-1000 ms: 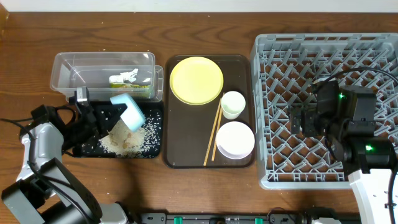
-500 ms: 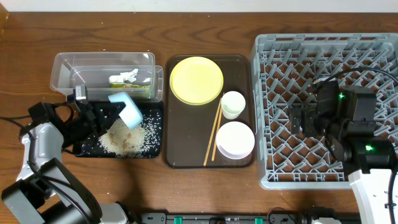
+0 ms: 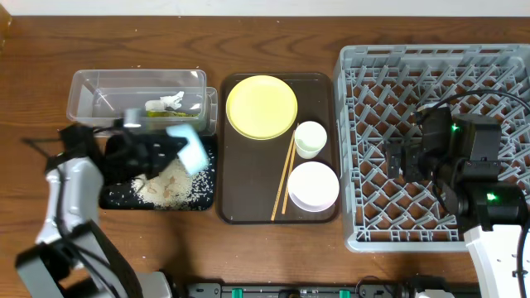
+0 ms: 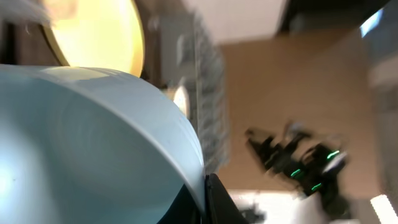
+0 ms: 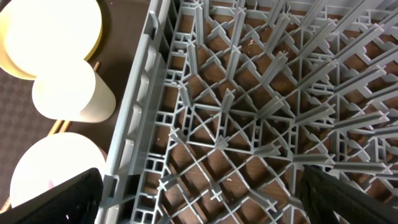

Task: Sort waste into correct bins and load items into the dishwasher rack
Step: 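Set the emptied blue bowl back on the brown tray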

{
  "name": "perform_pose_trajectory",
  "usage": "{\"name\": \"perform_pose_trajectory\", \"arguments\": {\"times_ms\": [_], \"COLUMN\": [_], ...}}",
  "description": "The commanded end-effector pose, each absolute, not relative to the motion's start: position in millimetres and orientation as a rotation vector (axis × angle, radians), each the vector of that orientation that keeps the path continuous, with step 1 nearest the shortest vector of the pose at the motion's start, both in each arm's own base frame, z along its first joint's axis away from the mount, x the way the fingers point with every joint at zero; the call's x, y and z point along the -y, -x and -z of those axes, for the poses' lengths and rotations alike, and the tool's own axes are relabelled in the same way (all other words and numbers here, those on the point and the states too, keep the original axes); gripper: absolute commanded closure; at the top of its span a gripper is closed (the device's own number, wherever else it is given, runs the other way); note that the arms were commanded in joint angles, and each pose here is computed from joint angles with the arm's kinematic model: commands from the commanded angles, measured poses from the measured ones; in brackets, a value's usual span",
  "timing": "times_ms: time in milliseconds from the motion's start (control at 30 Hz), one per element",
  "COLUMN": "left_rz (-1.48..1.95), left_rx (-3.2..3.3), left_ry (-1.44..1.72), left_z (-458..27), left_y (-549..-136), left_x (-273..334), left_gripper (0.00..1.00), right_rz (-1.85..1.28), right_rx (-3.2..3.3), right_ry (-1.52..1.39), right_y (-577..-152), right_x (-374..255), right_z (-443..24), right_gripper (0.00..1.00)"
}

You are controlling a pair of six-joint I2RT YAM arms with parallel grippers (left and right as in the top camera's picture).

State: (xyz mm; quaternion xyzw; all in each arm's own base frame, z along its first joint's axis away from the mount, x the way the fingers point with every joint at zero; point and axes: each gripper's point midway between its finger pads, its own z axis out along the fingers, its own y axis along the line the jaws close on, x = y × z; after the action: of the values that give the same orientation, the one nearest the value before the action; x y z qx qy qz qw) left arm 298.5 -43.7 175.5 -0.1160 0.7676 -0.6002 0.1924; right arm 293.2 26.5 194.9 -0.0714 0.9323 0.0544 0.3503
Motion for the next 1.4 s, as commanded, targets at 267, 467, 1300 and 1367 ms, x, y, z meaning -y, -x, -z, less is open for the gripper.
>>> {"name": "perform_pose_trajectory", "arguments": {"times_ms": [267,467,1300,1367], "left_rz": [0.881,0.557,0.608,0.638], "left_rx": [-2.637,-2.731,-2.458,-2.381], "left_ry": [-0.275,-0.448,-0.503,-0.473], "left_z": [-133,-97,-146,-159], "left_y": [-287,-277,-309,-323], "left_x": [146,178,223,230], "left_gripper": [0.94,0.94,0.33,0.33], "right_rz": [-0.153,-0.153,-0.153,-0.154], "right_rx": [-2.383,-2.382,-2.38,-2.38], "right_ry": [0.17,0.17,0.171,0.171], "right_y": [-296,-296,-297,-297], "right_x": [-27,-27,-27,-27], "right_z": [-207,-207,-208,-208], "right_gripper": [0.01,0.01,0.01,0.01]}}
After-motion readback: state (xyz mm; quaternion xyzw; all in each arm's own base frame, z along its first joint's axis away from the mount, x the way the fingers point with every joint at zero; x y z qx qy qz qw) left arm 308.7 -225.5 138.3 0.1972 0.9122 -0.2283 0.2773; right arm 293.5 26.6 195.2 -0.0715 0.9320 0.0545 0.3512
